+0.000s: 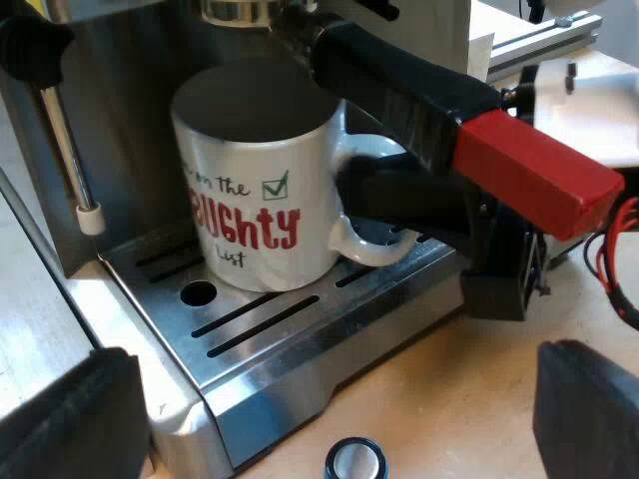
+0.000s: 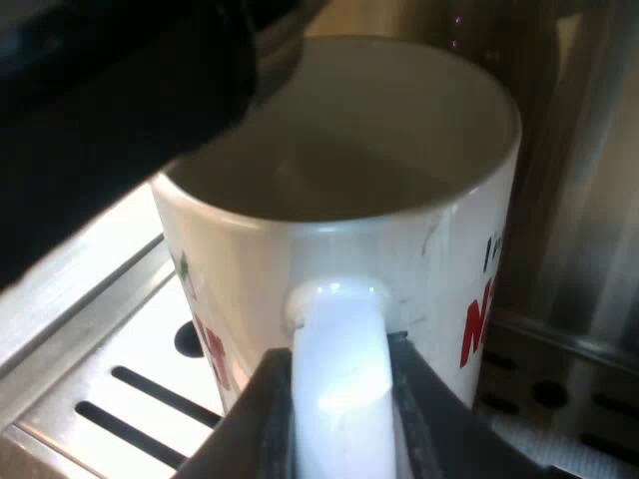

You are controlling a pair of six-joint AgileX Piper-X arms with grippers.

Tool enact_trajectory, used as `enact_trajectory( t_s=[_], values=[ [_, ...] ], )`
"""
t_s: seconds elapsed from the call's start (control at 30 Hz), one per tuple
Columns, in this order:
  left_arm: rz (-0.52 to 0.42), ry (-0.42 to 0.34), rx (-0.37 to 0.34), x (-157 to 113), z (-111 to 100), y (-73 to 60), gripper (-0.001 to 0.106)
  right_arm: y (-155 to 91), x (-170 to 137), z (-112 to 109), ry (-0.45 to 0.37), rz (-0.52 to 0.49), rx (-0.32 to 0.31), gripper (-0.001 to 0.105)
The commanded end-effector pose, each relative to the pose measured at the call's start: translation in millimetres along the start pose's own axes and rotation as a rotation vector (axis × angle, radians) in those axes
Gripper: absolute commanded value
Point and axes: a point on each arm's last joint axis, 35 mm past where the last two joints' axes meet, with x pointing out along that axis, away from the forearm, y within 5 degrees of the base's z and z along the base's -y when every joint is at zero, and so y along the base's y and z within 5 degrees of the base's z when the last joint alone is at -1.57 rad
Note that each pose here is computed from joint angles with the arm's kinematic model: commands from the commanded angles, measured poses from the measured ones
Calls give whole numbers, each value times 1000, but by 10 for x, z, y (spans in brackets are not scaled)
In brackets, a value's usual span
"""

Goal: Remove mug from coffee machine

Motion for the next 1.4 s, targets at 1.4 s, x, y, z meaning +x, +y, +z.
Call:
enact_trajectory(
  t_s=[1.4],
  values=[
    [-260, -6, 69, -32, 99, -211, 80, -278, -1130, 124, -20, -88, 17, 0]
  ],
)
